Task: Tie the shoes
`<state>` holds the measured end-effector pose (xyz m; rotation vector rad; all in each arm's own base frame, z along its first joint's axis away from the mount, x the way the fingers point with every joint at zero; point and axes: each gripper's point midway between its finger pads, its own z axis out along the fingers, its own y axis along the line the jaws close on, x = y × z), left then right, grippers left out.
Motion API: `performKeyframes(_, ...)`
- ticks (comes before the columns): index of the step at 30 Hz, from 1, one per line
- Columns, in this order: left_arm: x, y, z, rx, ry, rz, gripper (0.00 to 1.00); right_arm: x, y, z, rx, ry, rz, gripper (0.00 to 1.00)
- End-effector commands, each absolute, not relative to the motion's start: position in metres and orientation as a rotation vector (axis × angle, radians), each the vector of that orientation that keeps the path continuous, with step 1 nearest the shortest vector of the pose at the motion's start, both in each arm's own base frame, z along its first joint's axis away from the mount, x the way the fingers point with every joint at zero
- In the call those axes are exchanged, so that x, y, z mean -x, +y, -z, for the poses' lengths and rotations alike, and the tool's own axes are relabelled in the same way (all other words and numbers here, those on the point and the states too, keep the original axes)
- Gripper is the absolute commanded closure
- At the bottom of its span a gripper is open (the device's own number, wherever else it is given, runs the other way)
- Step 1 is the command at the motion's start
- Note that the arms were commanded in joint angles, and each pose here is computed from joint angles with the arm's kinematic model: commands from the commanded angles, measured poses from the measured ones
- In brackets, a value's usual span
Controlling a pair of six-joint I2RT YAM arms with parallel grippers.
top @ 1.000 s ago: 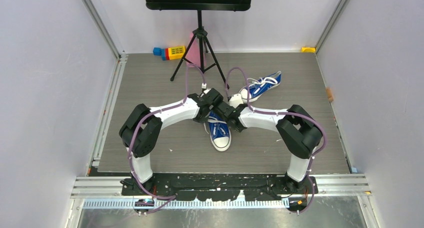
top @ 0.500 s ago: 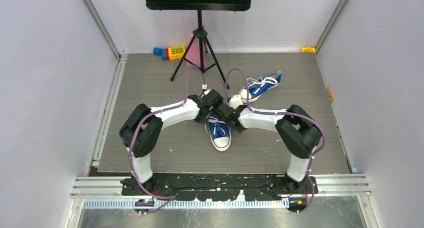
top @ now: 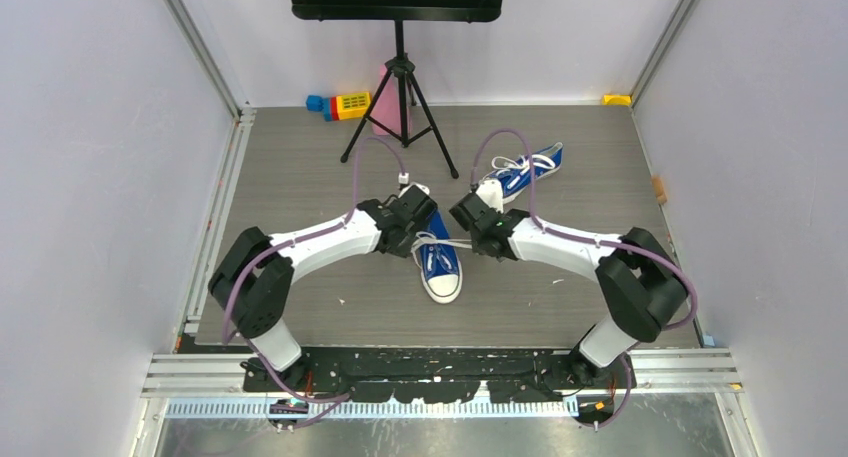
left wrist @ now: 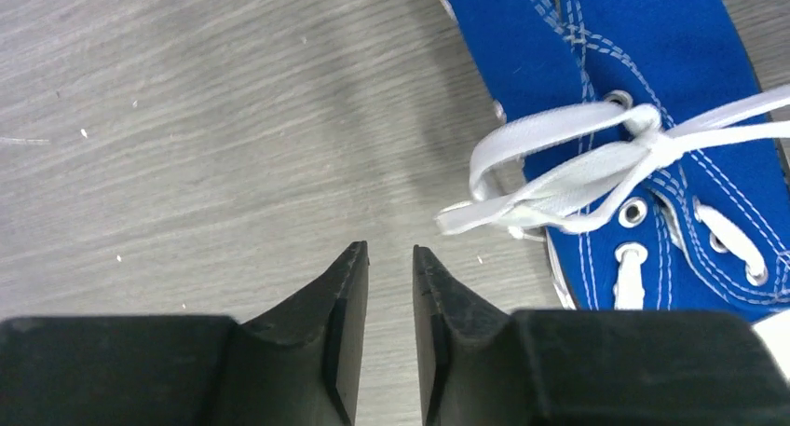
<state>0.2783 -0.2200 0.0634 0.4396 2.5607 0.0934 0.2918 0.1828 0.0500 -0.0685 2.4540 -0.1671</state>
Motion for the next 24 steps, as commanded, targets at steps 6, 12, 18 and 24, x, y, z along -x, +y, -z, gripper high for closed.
performKeyframes(6, -0.272, -0.231, -0.115, -0.348, 2.424, 0.298, 0.38, -0.288, 0.216, -0.087, 0.021, 2.413, -0.367, 0.34)
performKeyframes(12, -0.276, -0.208, -0.152, -0.245, 2.314, 0.410, 0.14, -0.284, 0.243, -0.121, 0.049, 2.348, -0.728, 0.13)
performKeyframes(18, -0.284, -0.147, -0.171, -0.060, 2.145, 0.317, 0.00, -0.299, 0.208, -0.159, -0.047, 2.198, -0.703, 0.12)
performKeyframes(24, -0.292, -0.079, -0.181, 0.085, 1.939, 0.053, 0.00, -0.320, 0.134, -0.188, -0.222, 2.024, -0.457, 0.12)
